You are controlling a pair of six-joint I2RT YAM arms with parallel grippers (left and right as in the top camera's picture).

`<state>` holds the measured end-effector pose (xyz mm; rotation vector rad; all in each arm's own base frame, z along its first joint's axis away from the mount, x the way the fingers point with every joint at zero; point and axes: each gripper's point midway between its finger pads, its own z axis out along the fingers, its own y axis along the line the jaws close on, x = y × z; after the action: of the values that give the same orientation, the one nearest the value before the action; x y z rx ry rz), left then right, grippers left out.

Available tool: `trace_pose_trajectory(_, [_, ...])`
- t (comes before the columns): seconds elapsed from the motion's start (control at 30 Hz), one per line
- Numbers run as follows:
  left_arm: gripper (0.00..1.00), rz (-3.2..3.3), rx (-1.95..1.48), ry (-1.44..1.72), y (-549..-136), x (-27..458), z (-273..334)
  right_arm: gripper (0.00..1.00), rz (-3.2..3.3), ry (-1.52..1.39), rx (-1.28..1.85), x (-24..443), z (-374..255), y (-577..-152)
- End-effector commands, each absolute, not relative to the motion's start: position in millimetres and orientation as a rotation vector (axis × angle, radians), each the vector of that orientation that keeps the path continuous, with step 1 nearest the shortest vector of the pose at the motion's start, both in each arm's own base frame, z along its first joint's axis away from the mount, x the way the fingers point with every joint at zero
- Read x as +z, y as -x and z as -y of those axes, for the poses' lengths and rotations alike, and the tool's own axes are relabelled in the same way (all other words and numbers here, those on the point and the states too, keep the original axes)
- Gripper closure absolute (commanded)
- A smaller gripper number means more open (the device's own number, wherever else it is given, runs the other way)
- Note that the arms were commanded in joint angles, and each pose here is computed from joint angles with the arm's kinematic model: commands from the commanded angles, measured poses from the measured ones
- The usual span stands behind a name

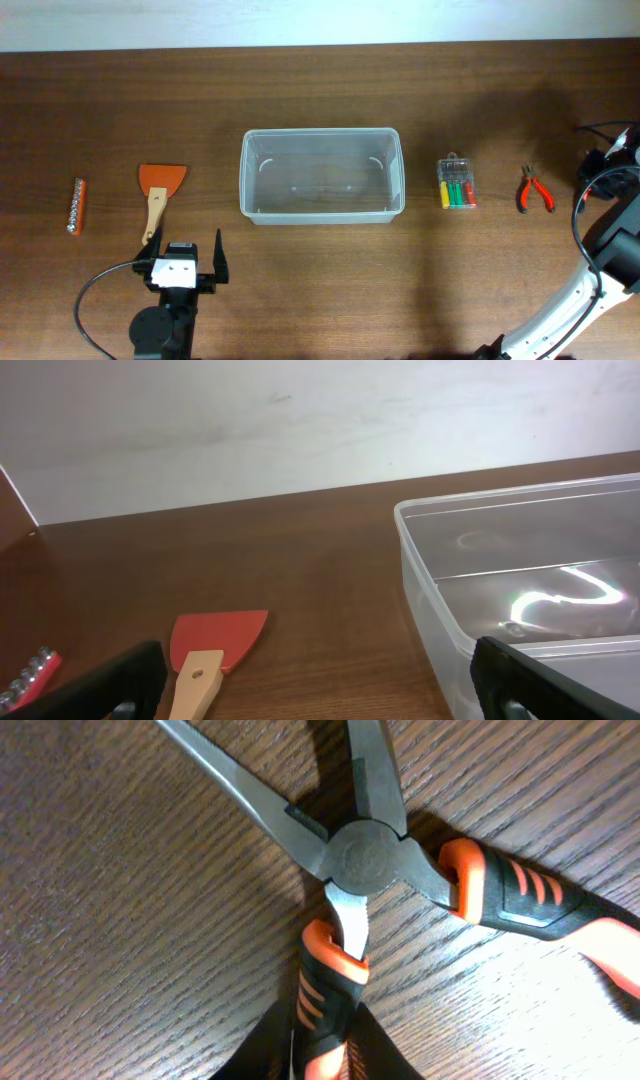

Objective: Pack container
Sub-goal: 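Lower the right gripper and grasp the orange-black pliers by the handle, then lift the pliers and carry them left over the clear container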

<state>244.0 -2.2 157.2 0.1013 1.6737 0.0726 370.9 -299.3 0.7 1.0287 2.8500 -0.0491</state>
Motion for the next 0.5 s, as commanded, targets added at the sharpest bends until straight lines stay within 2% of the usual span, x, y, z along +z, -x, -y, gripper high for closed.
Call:
trace_pose_trajectory(0.0, [0.01,-1.671,0.091,-0.102,-244,156,0,0.84,-2.848,-1.039,-0.022,-2,300,-377])
trace_pose_trajectory(0.13, [0.01,-1.671,0.091,-0.102,-244,156,0,0.85,-2.817,-1.024,-0.016,14,305,-387])
trace_pose_trajectory(0.47, [0.01,-1.671,0.091,-0.102,-244,156,0,0.96,-2.759,-0.998,-0.039,55,315,-403])
